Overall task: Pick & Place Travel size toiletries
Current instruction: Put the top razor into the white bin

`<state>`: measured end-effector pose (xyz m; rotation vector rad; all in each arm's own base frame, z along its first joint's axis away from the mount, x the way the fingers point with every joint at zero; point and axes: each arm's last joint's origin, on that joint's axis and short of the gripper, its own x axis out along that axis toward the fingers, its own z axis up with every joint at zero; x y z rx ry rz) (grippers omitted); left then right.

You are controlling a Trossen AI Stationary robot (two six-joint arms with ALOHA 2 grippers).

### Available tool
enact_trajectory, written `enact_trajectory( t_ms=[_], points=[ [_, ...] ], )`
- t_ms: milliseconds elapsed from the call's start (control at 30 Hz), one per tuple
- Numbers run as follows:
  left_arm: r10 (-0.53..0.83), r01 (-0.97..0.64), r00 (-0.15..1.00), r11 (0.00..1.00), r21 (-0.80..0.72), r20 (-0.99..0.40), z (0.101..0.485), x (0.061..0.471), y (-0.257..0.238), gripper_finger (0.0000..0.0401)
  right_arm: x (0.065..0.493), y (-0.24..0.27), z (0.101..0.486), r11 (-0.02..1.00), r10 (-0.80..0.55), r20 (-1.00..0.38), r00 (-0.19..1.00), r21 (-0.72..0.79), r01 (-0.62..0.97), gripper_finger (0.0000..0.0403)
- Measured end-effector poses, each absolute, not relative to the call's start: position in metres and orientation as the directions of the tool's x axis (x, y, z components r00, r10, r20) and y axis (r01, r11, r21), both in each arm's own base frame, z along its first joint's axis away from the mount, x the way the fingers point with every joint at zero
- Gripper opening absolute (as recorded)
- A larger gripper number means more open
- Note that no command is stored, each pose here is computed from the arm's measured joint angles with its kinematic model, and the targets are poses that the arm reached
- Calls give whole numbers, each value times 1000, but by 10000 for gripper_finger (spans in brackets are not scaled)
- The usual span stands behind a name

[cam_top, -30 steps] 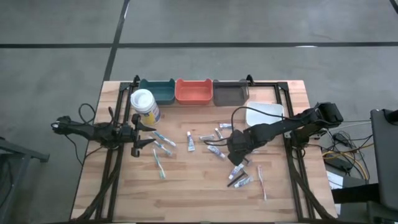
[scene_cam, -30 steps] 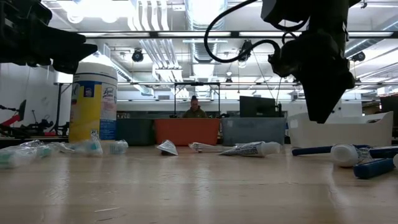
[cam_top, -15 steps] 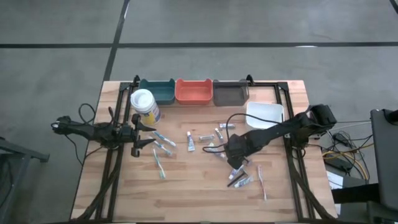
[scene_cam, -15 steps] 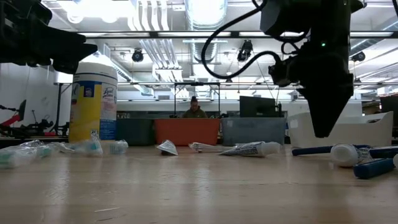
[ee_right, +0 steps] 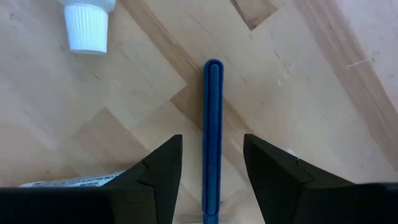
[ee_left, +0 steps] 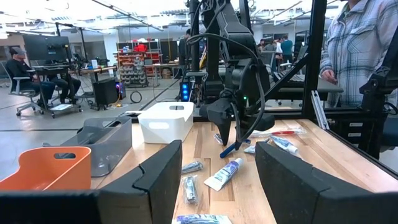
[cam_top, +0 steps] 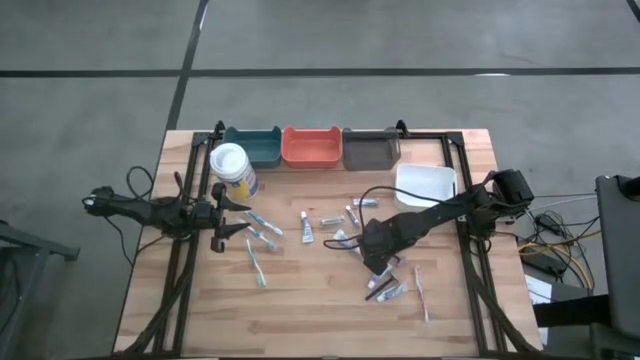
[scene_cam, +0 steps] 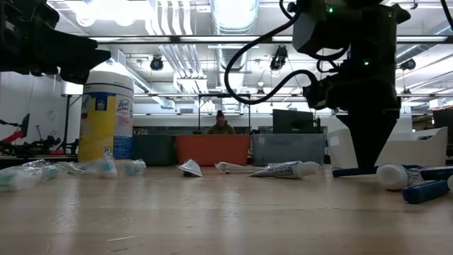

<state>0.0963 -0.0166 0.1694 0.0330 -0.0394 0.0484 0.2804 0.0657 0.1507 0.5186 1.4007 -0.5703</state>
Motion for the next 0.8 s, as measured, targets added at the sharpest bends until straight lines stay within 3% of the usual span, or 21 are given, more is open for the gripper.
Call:
enact_trajectory(
  t_ms=[800],
  points=[
    [48,-49,998,998,32,40,169,96,-17,209,276,63,137,760,-105,-987,123,0,650,47]
  ],
)
